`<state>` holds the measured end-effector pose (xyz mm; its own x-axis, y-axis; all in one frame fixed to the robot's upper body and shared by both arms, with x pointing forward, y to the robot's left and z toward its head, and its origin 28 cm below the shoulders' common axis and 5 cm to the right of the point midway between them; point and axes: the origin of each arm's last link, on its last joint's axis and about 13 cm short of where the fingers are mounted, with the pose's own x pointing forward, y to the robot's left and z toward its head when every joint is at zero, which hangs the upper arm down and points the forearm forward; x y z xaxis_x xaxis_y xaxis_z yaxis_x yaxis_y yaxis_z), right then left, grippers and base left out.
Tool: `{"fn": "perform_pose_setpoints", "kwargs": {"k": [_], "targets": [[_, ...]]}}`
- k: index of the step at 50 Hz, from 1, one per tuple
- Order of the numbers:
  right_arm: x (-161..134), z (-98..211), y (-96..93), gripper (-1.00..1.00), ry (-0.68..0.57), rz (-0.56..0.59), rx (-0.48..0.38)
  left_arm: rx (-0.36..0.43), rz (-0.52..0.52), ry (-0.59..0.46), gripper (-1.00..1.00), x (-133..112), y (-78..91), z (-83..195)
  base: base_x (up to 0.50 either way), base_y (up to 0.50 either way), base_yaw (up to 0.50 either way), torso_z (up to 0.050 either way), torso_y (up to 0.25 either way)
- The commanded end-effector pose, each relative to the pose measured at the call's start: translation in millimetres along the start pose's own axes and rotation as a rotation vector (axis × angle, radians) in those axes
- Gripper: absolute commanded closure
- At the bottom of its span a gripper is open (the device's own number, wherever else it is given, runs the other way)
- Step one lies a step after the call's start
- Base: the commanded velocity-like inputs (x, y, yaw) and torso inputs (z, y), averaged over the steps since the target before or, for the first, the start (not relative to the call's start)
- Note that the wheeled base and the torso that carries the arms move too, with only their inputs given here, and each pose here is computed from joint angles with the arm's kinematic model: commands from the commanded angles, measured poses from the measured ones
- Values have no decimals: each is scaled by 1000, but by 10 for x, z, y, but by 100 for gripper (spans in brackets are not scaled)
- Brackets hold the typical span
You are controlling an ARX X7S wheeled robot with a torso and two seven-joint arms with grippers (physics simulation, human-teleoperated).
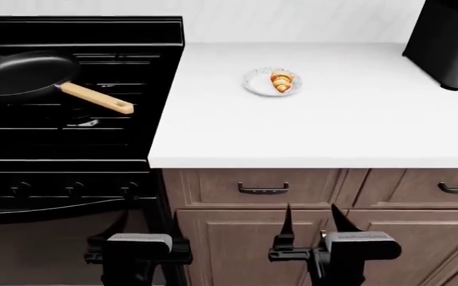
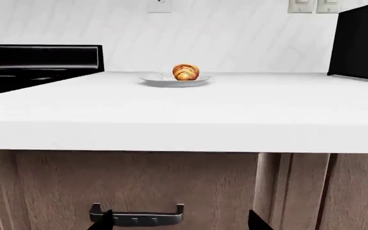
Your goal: Pick the croissant and place it on the pan. Then turn on the stove to warm the croissant.
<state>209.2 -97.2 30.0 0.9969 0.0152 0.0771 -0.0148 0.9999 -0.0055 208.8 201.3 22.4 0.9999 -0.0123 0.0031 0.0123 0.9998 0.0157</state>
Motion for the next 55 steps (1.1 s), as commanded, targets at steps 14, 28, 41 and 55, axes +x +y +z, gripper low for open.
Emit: {"fn": "perform_pose_setpoints", "kwargs": {"k": [14,28,41,55], "targets": [[-35,1058,25,-100,-112,162,22,20,-143,-4,-100,-134,170,844,0,0,0,50,0],[-112,1794,-76,-100,-62,333,-112,140,-399,-113,-100,-169,260,1391,0,0,0,47,0],[-184,2248,-139,-100,26,354,-158,-42,-474,-5,-100,-133,389,1996,0,0,0,0,0],[-286,2426,-250,-100,-4,252,-220,-81,-437,45,-100,-44,491,2068,0,0,0,0,0]]}}
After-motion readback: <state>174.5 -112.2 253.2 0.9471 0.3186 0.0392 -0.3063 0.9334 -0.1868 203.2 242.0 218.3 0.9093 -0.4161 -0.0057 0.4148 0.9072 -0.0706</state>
